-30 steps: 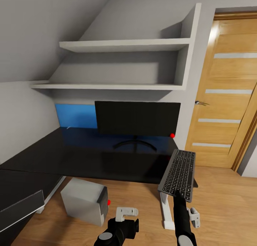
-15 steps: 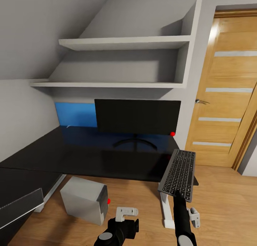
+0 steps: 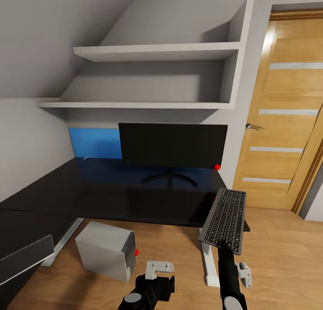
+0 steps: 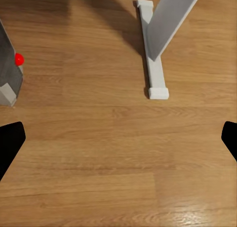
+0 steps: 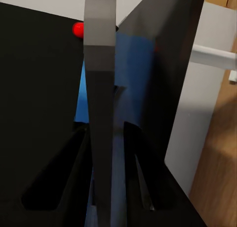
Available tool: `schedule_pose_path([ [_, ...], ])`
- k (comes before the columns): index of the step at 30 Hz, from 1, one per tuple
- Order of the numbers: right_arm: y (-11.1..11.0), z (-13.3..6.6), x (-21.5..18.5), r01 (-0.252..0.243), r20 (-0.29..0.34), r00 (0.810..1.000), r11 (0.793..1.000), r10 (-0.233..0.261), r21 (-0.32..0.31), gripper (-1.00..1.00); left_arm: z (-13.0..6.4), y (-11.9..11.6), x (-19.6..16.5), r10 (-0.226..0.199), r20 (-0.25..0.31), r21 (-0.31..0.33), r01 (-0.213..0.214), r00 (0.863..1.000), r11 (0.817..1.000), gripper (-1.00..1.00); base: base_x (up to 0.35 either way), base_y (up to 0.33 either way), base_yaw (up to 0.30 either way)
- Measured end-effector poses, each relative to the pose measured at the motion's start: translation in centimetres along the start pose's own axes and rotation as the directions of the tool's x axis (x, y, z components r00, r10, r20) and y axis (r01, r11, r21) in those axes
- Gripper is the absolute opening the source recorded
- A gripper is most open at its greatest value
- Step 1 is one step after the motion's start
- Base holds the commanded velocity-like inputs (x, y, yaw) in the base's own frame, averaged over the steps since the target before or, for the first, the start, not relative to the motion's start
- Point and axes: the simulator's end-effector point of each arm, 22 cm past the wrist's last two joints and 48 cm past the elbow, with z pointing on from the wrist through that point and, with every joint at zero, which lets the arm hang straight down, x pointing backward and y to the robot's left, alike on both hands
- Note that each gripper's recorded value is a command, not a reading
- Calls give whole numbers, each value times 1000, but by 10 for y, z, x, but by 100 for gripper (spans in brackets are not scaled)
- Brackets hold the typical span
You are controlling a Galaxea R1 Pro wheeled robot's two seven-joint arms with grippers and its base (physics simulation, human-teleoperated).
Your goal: In the bedroom, organize the workspace by keeping the computer under the desk, ensuring the monitor is on the desk, placing the keyboard on the desk next to the monitor, placing the mouse on the desk next to the keyboard, moving the folder from the swivel chair onto the desk next to the mouse, stacking the notebook on top of the folder with the pen on top of the notebook, and positioning the swivel chair next to the desk.
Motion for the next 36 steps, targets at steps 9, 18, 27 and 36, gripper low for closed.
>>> schedule_pose_path([
  [9,-15,1,3,1,0,1000,1000,-1,0,-100,10,3,12,0,0,0,0,1000,1000,100,0,0,0],
  [18,-31,2,6,0,0,1000,1000,0,0,-100,20,6,24,0,0,0,0,1000,1000,100,0,0,0],
  [27,-45,3,9,12,1,1000,1000,-12,-8,-100,30,8,36,0,0,0,0,1000,1000,100,0,0,0],
  [36,-54,3,10,23,4,1000,999,-22,-26,-100,38,10,47,1,0,2,-1,1000,1000,100,0,0,0],
])
